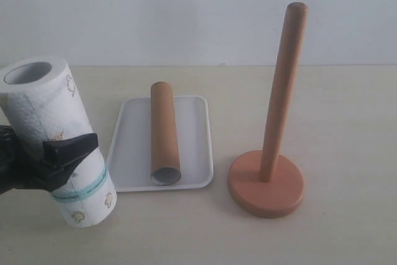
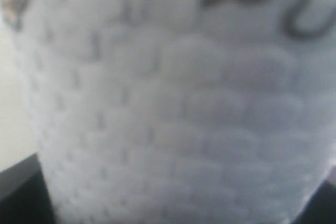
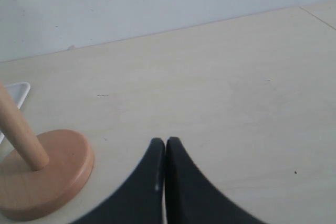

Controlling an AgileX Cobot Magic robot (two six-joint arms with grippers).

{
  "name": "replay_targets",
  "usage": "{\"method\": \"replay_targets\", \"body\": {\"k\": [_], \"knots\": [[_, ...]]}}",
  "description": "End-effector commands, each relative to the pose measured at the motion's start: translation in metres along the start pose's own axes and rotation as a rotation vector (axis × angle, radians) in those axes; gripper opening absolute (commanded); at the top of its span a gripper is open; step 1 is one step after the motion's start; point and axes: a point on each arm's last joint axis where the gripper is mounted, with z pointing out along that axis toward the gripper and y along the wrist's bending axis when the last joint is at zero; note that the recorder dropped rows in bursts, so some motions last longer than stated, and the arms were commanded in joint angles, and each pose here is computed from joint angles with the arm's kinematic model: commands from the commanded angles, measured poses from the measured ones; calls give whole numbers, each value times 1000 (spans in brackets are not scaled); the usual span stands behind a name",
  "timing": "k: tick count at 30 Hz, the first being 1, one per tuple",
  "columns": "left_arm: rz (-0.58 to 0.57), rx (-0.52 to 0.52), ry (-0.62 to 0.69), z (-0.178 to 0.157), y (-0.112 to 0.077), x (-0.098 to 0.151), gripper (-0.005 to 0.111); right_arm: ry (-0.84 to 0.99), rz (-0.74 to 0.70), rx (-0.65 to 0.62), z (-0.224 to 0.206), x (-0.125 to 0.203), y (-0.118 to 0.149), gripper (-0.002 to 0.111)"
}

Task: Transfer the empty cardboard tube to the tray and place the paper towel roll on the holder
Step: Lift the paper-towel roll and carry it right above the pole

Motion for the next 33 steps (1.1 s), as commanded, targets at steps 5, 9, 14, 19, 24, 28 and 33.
{"method": "replay_targets", "body": {"k": [5,9,14,19,24,28,33], "knots": [[-11,101,-110,-10,-17,-56,4,-14,-3,2,0,-1,0,0],[-24,181,-247,-31,-36,-110,4,-14,-3,2,0,-1,0,0],[52,311,-421,-64,-65,-186,4,-14,-3,2,0,-1,0,0],[112,439,-422,-89,-91,-244,4,-14,-3,2,0,-1,0,0],[102,588,-419,-99,-108,-253,4,-14,-3,2,0,-1,0,0],[84,593,-410,-94,-118,-252,4,-14,-3,2,0,-1,0,0],[90,621,-407,-86,-129,-260,4,-14,-3,2,0,-1,0,0]]}}
